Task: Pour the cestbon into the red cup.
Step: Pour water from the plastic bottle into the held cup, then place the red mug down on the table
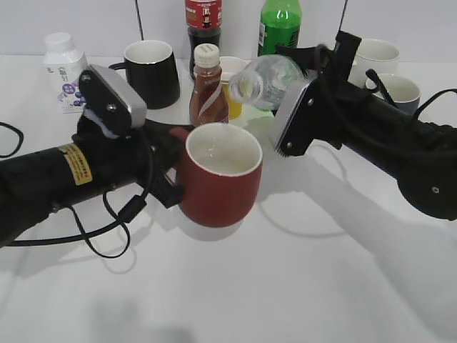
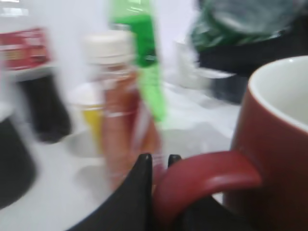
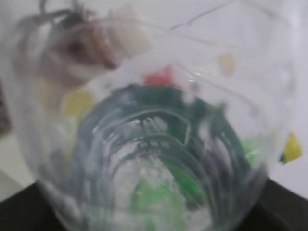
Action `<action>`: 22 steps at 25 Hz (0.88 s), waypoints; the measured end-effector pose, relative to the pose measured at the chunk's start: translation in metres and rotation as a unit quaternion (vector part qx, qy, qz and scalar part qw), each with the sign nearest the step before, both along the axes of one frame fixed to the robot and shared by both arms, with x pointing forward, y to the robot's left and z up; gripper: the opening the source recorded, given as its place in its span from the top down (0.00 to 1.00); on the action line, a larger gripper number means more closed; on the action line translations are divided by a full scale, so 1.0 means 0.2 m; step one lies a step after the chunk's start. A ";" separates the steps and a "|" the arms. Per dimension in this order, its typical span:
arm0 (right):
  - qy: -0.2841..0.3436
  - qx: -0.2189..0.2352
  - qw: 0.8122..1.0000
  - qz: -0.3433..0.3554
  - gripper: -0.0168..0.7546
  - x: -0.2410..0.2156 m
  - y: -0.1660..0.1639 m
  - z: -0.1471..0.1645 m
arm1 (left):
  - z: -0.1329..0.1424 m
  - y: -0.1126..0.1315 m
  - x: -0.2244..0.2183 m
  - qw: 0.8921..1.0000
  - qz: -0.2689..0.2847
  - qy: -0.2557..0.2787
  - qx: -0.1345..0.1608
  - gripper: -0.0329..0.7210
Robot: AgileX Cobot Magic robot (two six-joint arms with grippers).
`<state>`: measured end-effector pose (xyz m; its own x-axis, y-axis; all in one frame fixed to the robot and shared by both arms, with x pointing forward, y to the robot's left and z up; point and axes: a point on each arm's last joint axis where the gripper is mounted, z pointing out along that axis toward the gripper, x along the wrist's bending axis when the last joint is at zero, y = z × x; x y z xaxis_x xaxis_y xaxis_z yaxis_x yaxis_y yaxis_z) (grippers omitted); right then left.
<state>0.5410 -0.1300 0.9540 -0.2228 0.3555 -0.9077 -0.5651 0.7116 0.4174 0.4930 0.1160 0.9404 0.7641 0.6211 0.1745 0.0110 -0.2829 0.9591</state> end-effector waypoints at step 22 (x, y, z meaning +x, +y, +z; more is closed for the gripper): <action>0.214 0.382 0.898 -0.048 0.36 0.09 -0.04 0.07 | -0.05 0.38 0.02 0.951 0.304 -0.038 -0.053 0.87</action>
